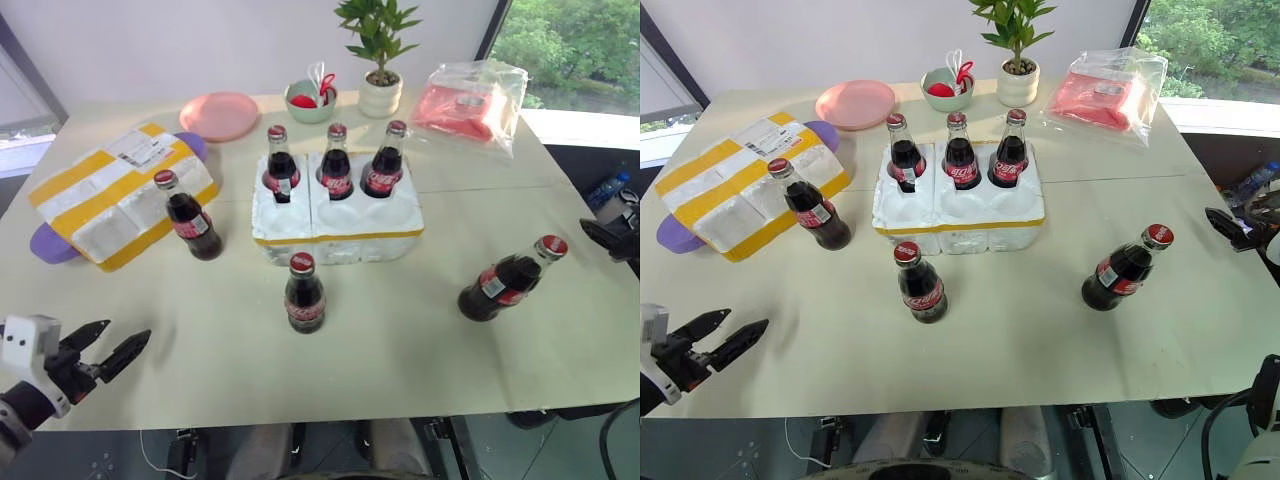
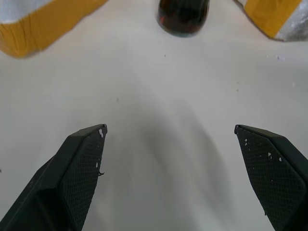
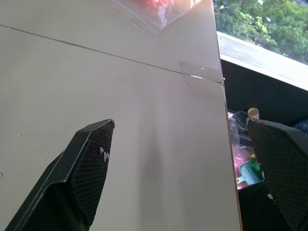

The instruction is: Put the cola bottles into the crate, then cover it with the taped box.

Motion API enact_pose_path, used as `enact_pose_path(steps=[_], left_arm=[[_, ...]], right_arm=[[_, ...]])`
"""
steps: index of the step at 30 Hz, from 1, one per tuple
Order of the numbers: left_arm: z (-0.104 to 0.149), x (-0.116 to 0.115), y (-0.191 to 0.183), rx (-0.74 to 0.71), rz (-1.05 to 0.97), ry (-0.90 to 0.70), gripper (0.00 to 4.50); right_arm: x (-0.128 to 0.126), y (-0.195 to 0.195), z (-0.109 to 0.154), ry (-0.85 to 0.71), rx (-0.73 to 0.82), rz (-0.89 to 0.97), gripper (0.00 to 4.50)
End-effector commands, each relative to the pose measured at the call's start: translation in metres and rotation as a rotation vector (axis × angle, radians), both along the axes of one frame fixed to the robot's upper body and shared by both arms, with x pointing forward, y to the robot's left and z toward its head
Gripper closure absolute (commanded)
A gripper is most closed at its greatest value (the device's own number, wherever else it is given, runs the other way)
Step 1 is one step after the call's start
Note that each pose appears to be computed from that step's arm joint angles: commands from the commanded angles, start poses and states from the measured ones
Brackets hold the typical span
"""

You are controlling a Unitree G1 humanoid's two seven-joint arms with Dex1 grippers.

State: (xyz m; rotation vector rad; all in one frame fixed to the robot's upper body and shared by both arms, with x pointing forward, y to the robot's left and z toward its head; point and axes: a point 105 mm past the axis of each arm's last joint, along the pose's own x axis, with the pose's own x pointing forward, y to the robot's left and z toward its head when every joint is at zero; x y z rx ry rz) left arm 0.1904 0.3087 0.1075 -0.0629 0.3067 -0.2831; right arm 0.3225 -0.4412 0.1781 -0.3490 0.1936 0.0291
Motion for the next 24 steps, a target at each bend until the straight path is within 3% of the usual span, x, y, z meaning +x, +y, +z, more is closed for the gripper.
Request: enact_pose_path(steps=[1, 13, 17, 20, 24], left_arm=[[0.005, 0.001, 0.006, 0.056, 0.003, -0.005, 0.05], [0.017, 0.017, 0.014, 0.04, 0.029, -0.049, 0.05], [0.027, 0.027, 0.009, 0.027, 0.002, -0.093, 0.05], [0.041, 0.041, -0.003, 0.003, -0.065, -0.134, 0.05], [0.053, 0.062, -0.01, 0.043, -0.128, -0.166, 0.05]], right_arm=[[-0.003, -0.007, 0.021, -0.056, -0.031, -0.015, 0.0], [-0.006, -0.005, 0.015, -0.056, 0.029, 0.007, 0.0], [-0.003, -0.001, 0.022, -0.075, 0.124, 0.036, 0.0], [-0.002, 0.017, 0.038, -0.015, 0.108, 0.2, 0.0], [0.002, 0.043, 0.078, -0.005, 0.118, 0.386, 0.0]])
